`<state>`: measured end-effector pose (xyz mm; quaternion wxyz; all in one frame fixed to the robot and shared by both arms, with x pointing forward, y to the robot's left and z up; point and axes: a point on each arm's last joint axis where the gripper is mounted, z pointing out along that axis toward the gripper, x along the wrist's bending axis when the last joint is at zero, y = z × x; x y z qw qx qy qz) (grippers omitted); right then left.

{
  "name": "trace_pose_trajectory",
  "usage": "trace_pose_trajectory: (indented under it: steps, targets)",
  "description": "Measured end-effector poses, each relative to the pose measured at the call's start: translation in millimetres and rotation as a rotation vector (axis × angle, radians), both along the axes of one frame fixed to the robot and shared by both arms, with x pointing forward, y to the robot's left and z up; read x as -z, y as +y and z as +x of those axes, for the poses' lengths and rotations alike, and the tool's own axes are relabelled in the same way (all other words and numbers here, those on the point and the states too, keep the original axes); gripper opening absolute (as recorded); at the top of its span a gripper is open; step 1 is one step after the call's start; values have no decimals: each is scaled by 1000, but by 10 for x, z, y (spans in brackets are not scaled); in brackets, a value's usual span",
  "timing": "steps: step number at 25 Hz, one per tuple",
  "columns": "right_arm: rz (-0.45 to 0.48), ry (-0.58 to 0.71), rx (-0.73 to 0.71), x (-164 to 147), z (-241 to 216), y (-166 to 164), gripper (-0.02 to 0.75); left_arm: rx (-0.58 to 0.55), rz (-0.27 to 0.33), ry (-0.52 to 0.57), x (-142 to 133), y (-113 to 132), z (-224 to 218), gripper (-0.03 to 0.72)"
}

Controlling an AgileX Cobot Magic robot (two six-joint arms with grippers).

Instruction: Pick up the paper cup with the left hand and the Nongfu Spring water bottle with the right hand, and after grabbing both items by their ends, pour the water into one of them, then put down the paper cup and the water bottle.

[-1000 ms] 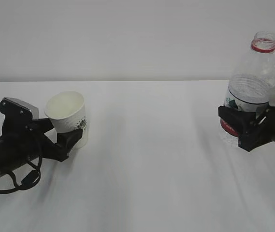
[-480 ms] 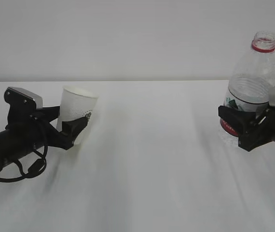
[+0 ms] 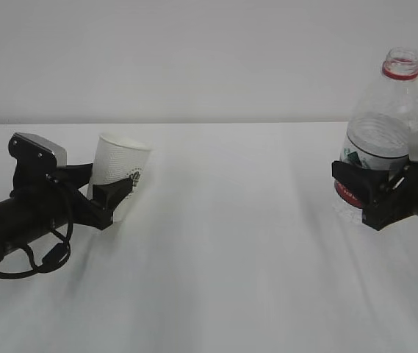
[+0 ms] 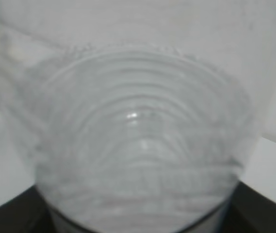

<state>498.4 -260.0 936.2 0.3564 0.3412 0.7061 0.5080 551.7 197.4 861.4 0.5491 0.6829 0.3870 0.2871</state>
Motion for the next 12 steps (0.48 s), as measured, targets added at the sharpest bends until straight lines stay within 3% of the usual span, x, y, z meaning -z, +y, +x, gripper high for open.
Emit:
trace_pose_trajectory:
  steps: [12]
  targets:
    - [0, 0, 0, 0, 0, 0, 484, 121, 20, -6, -2, -83, -60, 517]
